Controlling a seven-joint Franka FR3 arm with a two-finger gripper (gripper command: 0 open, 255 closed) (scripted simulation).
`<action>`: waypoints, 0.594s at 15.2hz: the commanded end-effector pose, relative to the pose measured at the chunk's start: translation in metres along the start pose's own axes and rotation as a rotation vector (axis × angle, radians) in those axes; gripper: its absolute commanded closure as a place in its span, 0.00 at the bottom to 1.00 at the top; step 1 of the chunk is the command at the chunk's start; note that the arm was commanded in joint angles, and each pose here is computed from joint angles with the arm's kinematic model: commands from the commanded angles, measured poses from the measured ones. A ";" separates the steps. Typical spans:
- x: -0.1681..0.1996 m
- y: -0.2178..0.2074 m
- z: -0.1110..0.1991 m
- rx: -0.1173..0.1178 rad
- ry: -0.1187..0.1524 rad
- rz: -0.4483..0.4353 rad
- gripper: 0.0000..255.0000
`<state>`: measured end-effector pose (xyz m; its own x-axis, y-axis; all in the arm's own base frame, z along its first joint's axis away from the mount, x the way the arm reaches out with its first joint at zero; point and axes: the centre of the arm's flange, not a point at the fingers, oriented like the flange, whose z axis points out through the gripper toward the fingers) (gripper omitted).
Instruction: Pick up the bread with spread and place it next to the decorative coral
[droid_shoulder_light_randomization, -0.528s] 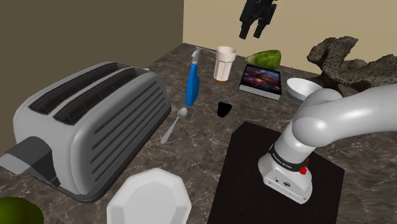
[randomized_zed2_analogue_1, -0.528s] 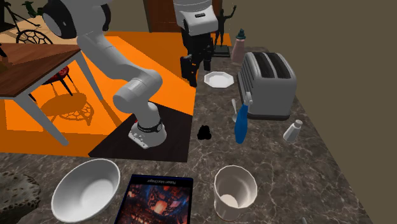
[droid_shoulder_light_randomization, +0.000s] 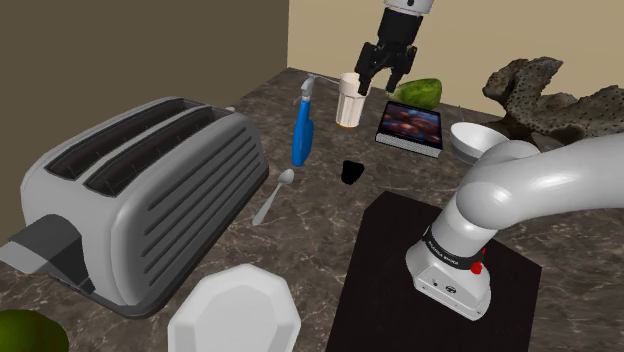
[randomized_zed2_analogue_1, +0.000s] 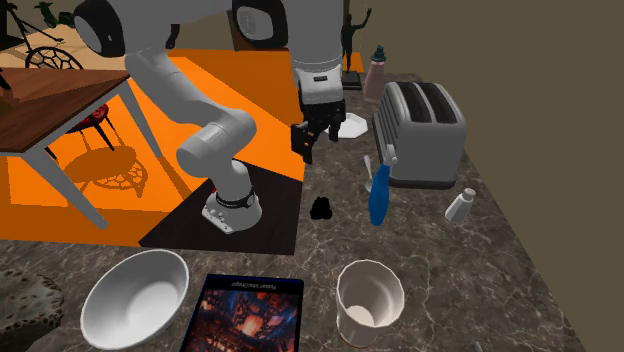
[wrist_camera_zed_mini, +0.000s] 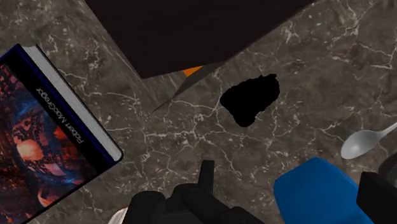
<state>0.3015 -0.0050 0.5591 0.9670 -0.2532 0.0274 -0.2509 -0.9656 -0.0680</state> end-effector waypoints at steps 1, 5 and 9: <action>0.001 0.001 0.028 -0.013 -0.004 0.066 0.00; 0.006 -0.002 0.081 -0.038 -0.014 0.191 0.00; 0.011 -0.002 0.134 -0.064 -0.025 0.316 0.00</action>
<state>0.3171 0.0018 0.4393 0.8601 -0.5101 -0.0084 -0.5102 -0.8600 -0.0125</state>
